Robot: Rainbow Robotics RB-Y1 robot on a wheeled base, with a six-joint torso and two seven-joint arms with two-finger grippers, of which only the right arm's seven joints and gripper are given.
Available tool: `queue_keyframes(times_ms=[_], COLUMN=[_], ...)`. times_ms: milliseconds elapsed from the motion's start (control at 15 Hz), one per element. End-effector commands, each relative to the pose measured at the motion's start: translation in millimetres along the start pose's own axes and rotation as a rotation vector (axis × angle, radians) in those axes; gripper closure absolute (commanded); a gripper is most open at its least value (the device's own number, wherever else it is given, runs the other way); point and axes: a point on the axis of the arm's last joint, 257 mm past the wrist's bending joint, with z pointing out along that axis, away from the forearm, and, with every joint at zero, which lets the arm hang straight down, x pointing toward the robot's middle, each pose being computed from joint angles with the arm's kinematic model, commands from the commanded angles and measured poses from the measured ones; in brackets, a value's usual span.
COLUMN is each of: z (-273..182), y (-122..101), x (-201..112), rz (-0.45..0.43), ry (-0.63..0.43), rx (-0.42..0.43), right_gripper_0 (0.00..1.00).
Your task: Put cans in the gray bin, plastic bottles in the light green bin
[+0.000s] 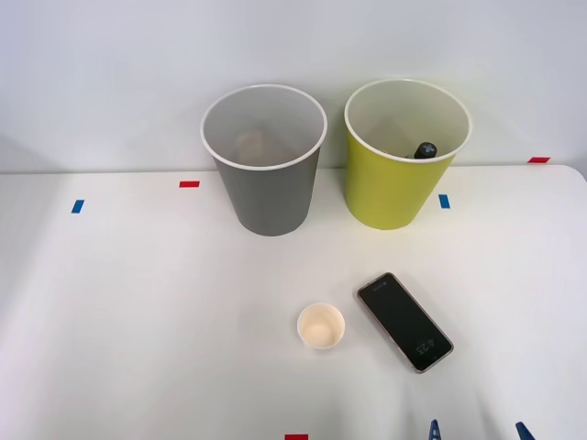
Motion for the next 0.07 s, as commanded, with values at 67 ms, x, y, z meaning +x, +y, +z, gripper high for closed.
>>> queue_keyframes(times_ms=[67], z=[0.0], y=[0.0], x=[0.0], rz=[0.0], ry=[0.0], rx=[0.0], right_gripper_0=[0.0])
